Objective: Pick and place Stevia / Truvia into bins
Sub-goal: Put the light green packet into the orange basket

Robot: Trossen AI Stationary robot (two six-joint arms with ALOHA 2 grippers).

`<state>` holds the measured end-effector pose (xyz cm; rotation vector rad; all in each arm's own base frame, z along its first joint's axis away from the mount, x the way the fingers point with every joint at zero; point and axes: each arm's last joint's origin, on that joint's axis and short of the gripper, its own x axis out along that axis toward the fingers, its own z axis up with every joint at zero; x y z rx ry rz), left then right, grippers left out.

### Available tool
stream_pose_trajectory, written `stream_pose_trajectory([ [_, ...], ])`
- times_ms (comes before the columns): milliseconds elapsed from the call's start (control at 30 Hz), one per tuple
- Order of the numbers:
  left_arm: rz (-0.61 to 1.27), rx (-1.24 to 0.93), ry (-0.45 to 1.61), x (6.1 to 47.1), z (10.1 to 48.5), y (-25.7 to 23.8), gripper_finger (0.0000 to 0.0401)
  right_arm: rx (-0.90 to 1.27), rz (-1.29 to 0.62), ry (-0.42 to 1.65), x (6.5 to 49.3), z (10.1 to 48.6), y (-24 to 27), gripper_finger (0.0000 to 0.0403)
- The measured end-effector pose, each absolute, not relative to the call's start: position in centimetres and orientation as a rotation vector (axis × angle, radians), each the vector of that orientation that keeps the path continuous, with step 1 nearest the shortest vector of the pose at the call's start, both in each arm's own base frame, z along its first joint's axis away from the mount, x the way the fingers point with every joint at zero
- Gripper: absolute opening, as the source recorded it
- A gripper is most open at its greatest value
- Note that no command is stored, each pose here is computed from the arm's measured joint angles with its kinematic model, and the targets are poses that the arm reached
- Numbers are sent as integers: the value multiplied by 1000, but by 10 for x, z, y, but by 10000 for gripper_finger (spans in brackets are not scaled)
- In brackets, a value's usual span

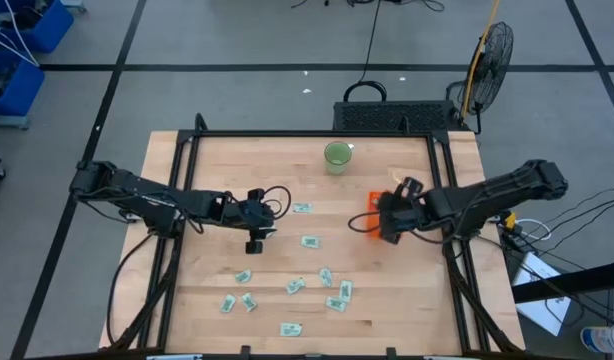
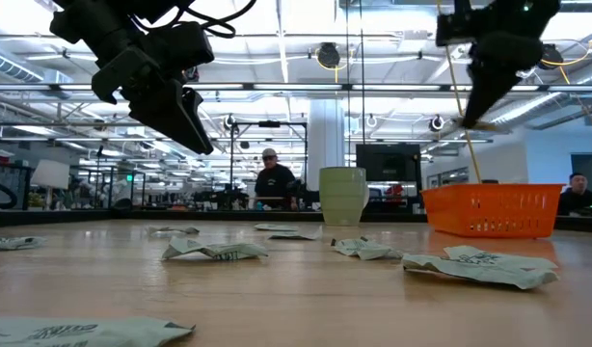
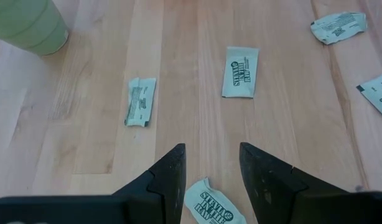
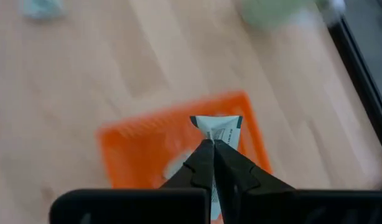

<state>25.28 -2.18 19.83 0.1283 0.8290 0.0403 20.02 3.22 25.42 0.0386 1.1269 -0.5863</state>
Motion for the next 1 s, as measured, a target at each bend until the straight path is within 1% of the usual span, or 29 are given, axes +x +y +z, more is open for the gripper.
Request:
stream_pose_trajectory([
  [133, 40, 128, 829, 253, 198, -22, 157, 114, -656, 1133, 199, 243, 27, 1],
  [233, 41, 128, 829, 253, 198, -22, 157, 175, -614, 1127, 202, 227, 25, 0],
  [400, 41, 129, 829, 253, 198, -22, 157, 209, -511, 1113, 203, 198, 23, 0],
  [567, 41, 129, 828, 253, 198, -22, 157, 299, -479, 1179, 194, 174, 18, 0],
  [667, 39, 135, 826, 253, 199, -22, 157, 316, -453, 1201, 189, 163, 18, 1],
  [833, 25, 167, 826, 253, 199, -22, 157, 290, -380, 1173, 190, 155, 18, 25],
  [1000, 19, 181, 826, 253, 199, -22, 157, 283, -380, 1163, 191, 154, 16, 61],
])
